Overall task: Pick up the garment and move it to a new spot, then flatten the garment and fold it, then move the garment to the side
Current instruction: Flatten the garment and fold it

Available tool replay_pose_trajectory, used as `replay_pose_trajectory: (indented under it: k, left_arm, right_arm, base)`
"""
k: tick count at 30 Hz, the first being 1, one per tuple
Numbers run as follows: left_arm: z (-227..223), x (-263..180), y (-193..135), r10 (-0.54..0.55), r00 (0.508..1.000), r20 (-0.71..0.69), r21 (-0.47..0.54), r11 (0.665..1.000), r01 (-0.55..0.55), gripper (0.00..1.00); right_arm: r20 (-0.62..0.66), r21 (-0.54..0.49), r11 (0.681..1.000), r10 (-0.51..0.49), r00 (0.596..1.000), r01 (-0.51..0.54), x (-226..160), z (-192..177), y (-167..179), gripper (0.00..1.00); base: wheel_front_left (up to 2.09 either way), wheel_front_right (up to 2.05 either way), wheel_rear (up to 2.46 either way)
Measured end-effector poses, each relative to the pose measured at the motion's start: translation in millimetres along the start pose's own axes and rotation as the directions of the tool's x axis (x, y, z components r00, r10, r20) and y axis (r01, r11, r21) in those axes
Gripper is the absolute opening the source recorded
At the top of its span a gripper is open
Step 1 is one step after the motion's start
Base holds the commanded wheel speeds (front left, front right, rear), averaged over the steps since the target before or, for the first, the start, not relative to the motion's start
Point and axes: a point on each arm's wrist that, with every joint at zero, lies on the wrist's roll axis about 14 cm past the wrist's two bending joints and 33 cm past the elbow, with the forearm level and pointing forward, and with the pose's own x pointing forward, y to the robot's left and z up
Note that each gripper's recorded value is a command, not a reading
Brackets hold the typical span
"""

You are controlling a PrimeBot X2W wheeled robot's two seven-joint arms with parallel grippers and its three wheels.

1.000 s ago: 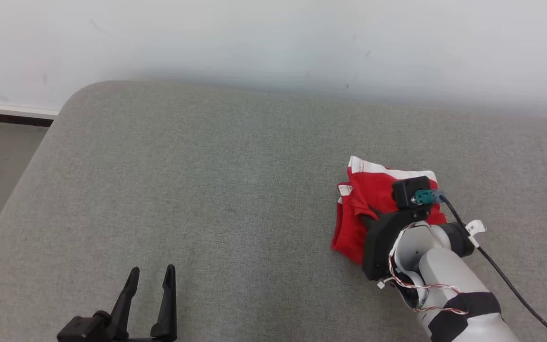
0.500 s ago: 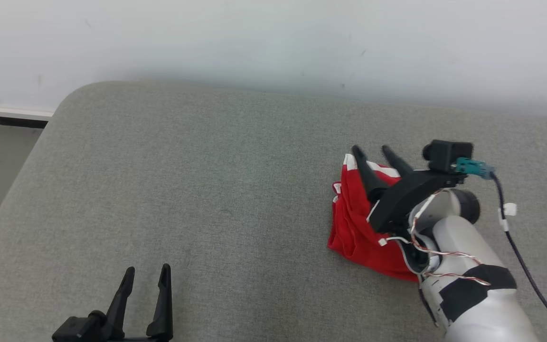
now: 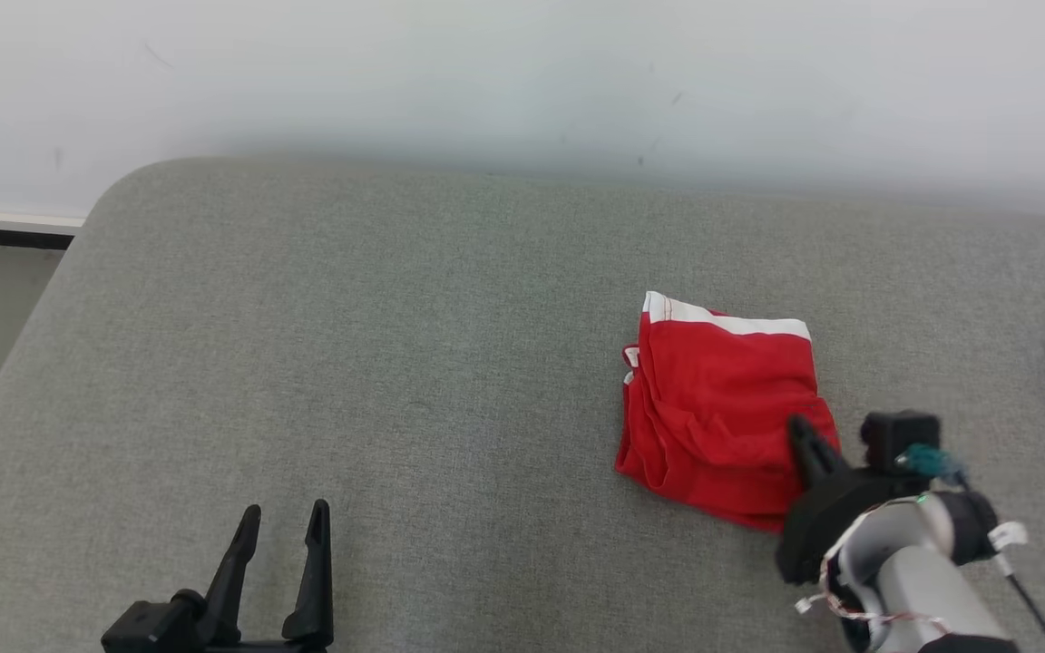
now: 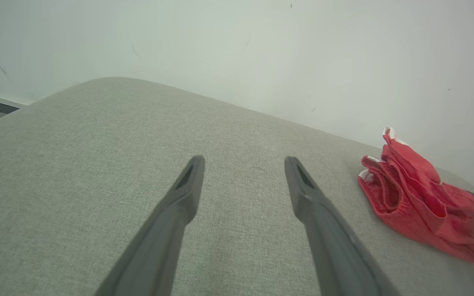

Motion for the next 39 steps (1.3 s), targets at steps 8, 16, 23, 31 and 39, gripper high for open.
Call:
replay_pose_trajectory:
  k: [8,16,23,31,39]
  left_arm:
    - [-0.9,3.4,-0.5,-0.002,1.000,-0.003,-0.002,1.000,0.002,1.00]
    - [2.1,2.7,0.6,0.001,1.000,0.007,-0.003,1.000,-0.001,1.00]
    - [4.7,2.0,3.6,0.009,1.000,0.015,0.001,1.000,-0.009,1.00]
    - [8.6,3.6,-5.3,-0.022,0.999,0.028,0.001,1.000,0.022,1.00]
    - [5.0,0.9,-7.5,-0.029,0.999,0.017,0.000,1.000,0.029,1.00]
  right_arm:
    - [-0.062,-0.043,0.989,0.139,0.988,-0.142,-2.4,-20.5,57.3,0.00]
    - [-0.090,0.026,0.946,0.325,0.941,-0.324,-12.2,-27.7,122.2,0.00]
    - [0.044,0.144,0.910,0.387,0.921,-0.389,-17.7,7.3,143.9,0.00]
    - [0.095,0.089,0.972,0.209,0.973,-0.218,-11.0,23.6,80.3,0.00]
    - [-0.113,0.026,0.994,0.105,0.988,-0.102,-3.7,-12.8,39.1,0.00]
  base:
    - [0.00,0.00,0.00]
    - [0.00,0.00,0.00]
    - [0.00,0.00,0.00]
    - [0.00,0.00,0.00]
    - [0.00,0.00,0.00]
